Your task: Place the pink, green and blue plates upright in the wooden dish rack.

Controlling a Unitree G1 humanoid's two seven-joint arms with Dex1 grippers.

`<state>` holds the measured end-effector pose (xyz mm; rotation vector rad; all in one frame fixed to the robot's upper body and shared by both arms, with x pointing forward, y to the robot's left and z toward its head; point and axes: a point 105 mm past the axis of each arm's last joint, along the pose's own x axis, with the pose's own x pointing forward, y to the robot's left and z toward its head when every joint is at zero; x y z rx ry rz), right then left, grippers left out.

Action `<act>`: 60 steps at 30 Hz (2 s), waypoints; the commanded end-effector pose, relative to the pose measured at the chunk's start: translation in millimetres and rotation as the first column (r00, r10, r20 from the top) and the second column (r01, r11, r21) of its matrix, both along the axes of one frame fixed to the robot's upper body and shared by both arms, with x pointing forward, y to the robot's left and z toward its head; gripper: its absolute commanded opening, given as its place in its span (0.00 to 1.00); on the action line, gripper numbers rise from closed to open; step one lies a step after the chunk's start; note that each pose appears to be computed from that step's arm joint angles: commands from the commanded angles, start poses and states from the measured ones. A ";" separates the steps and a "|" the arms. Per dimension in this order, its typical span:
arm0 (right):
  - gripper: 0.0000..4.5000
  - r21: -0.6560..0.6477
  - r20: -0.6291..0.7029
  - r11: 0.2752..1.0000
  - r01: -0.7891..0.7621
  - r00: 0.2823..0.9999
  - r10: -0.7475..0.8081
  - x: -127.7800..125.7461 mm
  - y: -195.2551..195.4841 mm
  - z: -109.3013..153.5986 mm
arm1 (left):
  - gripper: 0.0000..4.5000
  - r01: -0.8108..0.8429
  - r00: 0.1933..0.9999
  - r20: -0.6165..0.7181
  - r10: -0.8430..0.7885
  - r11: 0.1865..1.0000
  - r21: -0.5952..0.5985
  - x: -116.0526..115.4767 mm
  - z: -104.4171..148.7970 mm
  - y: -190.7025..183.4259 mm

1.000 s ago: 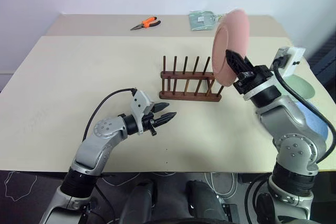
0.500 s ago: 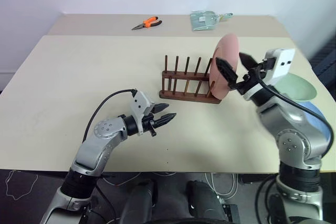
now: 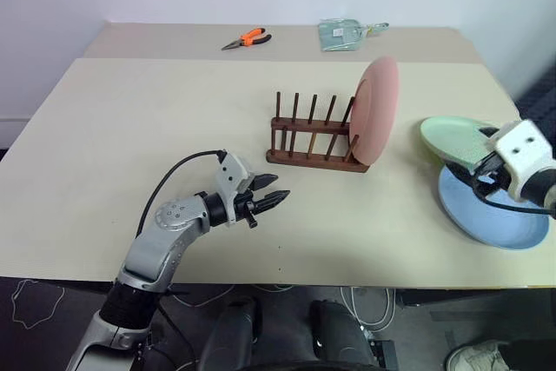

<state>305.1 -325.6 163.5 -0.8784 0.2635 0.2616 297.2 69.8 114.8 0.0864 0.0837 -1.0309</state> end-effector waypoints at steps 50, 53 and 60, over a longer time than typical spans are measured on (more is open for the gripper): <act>0.01 0.937 0.330 0.093 -0.337 0.940 0.084 -7.2 216.6 110.8 | 0.47 -0.351 0.917 0.187 0.353 0.935 -0.042 33.6 -0.8 58.9; 0.01 0.946 0.300 0.101 -0.307 0.950 0.081 -4.6 216.9 104.5 | 0.47 -0.340 0.922 0.181 0.342 0.939 -0.042 32.9 -1.8 55.6; 0.01 0.962 0.210 0.172 -0.212 0.977 0.034 9.5 213.9 87.0 | 0.47 -0.312 0.933 0.174 0.314 0.949 -0.041 30.1 -3.1 47.4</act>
